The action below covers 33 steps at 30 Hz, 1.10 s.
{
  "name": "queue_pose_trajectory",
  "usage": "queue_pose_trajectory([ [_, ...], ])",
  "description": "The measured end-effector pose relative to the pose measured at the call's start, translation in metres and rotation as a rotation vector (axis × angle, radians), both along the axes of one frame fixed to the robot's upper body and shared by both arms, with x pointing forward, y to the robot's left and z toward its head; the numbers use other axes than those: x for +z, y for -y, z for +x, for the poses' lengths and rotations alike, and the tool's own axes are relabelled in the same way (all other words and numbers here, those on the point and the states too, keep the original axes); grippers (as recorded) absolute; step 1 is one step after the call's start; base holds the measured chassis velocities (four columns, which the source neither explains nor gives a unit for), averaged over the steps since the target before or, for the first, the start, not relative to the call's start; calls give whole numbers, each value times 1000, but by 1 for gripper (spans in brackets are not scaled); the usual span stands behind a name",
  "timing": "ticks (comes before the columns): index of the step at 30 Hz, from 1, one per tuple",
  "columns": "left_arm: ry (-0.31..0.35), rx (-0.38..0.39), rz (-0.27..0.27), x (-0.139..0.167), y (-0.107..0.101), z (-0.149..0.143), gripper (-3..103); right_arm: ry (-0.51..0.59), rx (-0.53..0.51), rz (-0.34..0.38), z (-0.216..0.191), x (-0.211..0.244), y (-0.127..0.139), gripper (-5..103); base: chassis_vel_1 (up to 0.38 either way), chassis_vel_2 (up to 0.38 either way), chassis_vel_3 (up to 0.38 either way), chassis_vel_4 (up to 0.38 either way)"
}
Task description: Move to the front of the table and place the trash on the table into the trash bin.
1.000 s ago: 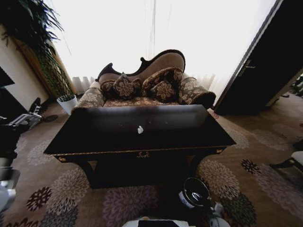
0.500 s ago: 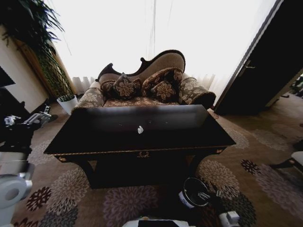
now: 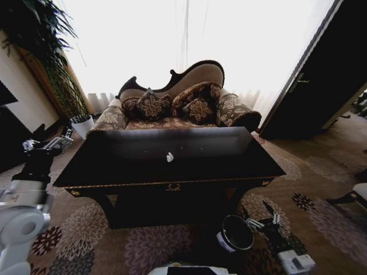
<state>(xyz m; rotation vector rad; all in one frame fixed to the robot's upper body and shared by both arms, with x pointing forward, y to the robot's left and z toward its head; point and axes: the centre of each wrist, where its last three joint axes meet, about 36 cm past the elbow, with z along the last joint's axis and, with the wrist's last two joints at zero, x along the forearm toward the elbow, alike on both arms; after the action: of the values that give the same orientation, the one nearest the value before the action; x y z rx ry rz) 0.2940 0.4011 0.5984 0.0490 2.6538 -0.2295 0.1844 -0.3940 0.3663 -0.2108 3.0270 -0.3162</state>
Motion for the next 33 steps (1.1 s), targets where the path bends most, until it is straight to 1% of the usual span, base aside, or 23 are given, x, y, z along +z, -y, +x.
queue_pose_trajectory([
  [2, -2, 0, 0, 0, 0, -1, 100, 62, 4, 18, 8, 25, -8, 100, 0, 0, 0, 0],
  [3, -2, 0, 0, 0, 0, -1, 100, 62, 4, 18, 8, 25, -8, 100, 0, 0, 0, 0],
  [6, -4, 1, 2, 0, 2, -3, 100, 129, 23, 50, 18, 61, -22, 100, 0, 0, 0, 0],
  [7, -4, 1, 2, 0, 2, -3, 100, 129, 23, 50, 18, 61, -22, 100, 0, 0, 0, 0],
  [10, -2, 9, 10, 3, 1, -7, 100, 168, 70, 78, 27, 95, -38, 100, 0, 0, 0, 0],
  [11, -2, 9, 10, 3, 1, -7, 100, 168, 70, 78, 27, 95, -38, 100, 0, 0, 0, 0],
  [13, 1, 14, 14, 5, 0, -10, 100, 176, 105, 76, 35, 112, -44, 100, 0, 0, 0, 0],
  [15, 1, 19, 19, 7, 0, -14, 100, 171, 144, 67, 46, 133, -49, 100, 0, 0, 0, 0],
  [16, 1, 19, 19, 7, 0, -14, 100, 171, 144, 67, 46, 133, -49, 100, 0, 0, 0, 0],
  [20, 2, 29, 26, 9, 3, -25, 100, 121, 190, 79, 68, 169, -62, 100, 0, 0, 0, 0],
  [26, -6, 36, 32, 9, 8, -33, 100, 68, 220, 98, 80, 193, -77, 100, 0, 0, 0, 0],
  [29, -21, 12, 32, 8, 15, -32, 100, 46, 227, 96, 83, 210, -84, 100, 0, 0, 0, 0],
  [33, -47, -21, 27, 5, 26, -29, 100, 46, 224, 75, 94, 224, -83, 100, 0, 0, 0, 0],
])
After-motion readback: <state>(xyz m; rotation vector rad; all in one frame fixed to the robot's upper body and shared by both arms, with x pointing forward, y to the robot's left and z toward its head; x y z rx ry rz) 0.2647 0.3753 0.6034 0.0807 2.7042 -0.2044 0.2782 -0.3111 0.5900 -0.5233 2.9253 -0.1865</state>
